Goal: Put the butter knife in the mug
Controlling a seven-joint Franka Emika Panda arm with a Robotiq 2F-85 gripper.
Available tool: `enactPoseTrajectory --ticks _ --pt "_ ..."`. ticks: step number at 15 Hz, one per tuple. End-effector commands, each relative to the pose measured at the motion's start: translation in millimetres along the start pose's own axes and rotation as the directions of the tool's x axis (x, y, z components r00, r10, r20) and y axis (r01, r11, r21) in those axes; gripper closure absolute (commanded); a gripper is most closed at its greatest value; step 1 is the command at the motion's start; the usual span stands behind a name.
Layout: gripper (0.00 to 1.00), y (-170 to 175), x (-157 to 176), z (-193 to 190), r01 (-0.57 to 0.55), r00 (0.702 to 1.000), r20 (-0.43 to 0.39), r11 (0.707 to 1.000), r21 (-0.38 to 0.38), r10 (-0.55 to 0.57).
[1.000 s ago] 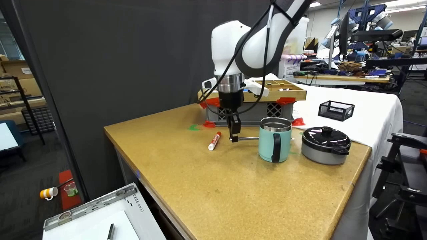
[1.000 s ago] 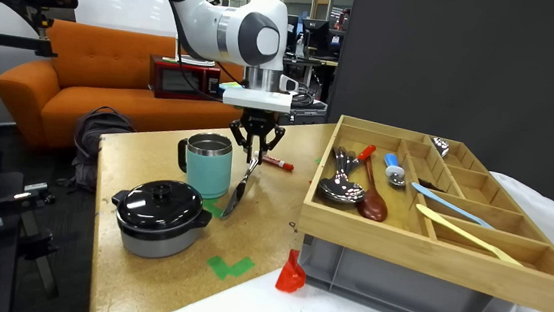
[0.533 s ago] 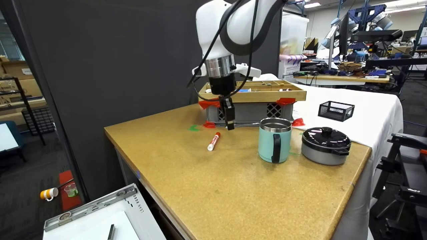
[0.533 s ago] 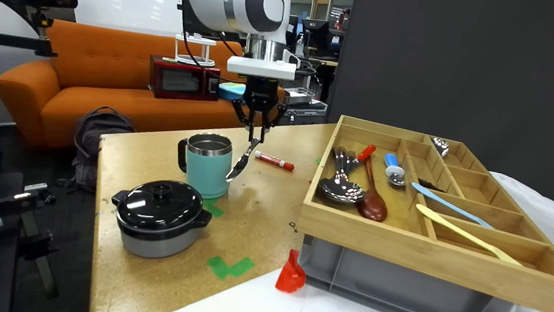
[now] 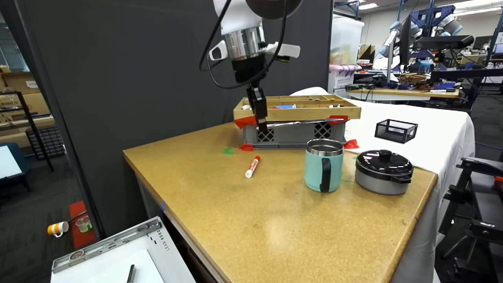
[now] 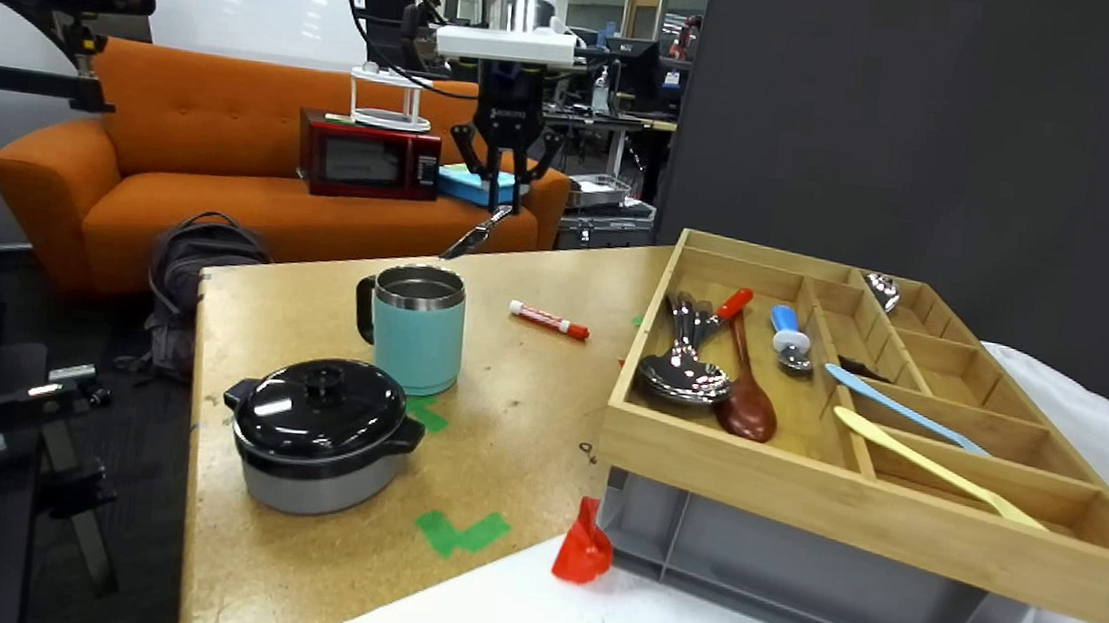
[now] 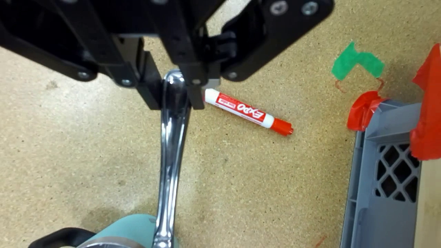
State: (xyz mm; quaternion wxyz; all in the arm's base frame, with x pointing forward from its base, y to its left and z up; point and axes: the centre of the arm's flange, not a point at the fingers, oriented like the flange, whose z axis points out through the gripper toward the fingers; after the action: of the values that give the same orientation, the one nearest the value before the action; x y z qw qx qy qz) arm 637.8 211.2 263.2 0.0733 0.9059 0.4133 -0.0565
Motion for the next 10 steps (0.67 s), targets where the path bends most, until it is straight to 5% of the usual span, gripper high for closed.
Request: enactPoseTrajectory --ticks 1,10 --pt "0.94 0.1 -10.1 -19.1 -0.009 1.0 -0.001 1.0 -0.006 0.009" --pt "0.94 12.2 -65.6 -41.8 -0.004 0.992 -0.125 0.999 0.043 0.009"
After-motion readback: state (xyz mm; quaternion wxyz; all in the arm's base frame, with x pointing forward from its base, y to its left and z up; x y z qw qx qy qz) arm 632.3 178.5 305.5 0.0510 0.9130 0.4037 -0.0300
